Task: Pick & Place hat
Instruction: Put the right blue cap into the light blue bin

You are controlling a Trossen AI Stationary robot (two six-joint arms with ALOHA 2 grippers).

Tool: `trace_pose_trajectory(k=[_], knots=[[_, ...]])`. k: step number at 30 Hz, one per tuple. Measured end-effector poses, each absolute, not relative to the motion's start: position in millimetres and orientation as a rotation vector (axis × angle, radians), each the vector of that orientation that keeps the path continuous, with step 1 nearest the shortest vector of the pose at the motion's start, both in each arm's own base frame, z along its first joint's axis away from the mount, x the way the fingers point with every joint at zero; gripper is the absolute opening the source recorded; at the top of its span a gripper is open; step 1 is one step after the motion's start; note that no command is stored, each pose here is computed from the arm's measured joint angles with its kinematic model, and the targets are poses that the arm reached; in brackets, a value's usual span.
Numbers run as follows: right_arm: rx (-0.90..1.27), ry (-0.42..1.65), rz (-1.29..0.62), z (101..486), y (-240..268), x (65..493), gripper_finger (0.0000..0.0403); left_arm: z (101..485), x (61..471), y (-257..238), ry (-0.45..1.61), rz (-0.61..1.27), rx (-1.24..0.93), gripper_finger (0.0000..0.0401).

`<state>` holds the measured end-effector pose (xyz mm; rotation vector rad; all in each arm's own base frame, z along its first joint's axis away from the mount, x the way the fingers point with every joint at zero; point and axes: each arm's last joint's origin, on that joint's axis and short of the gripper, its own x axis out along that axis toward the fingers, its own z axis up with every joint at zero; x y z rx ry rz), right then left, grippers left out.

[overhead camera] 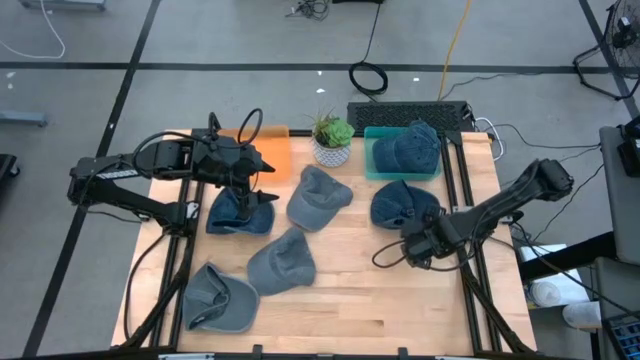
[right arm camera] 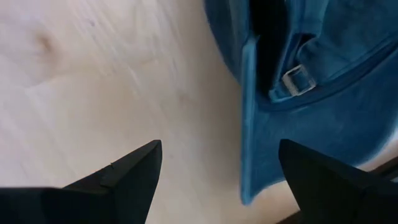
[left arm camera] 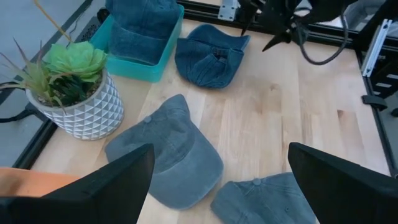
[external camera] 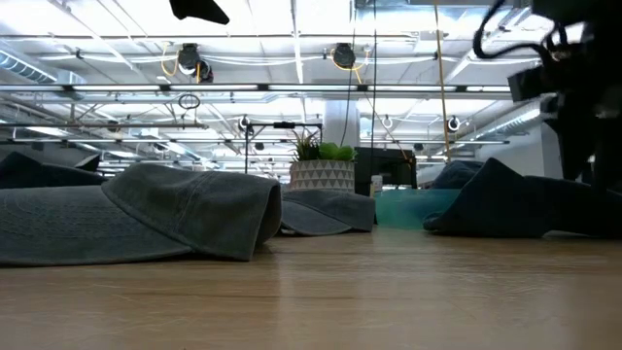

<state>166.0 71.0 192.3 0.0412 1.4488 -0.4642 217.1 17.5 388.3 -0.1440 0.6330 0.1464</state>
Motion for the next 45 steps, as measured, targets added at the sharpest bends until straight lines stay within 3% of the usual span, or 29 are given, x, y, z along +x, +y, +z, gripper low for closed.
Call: trace_pose_trajectory(k=[5, 10, 32, 40, 45], knots=[[-0.025, 1.409, -0.494, 176, 68, 161, 0.0304, 388, 217, 18, 0.632, 0.176, -0.125, 0.0379], [-0.043, 1.417, -0.512, 171, 66, 157, 0.0272, 387, 216, 18, 0.645, 0.17, -0.103, 0.0379], [-0.023, 1.454, -0.473, 170, 67, 156, 0.001, 386, 216, 18, 0.663, 0.137, -0.056, 0.0379], [0.049, 1.488, -0.412, 173, 69, 155, 0.0003, 387, 215, 18, 0.666, 0.116, 0.007, 0.0379], [0.086, 1.39, -0.291, 195, 73, 160, 0.0002, 386, 215, 18, 0.675, 0.102, 0.049, 0.0379]])
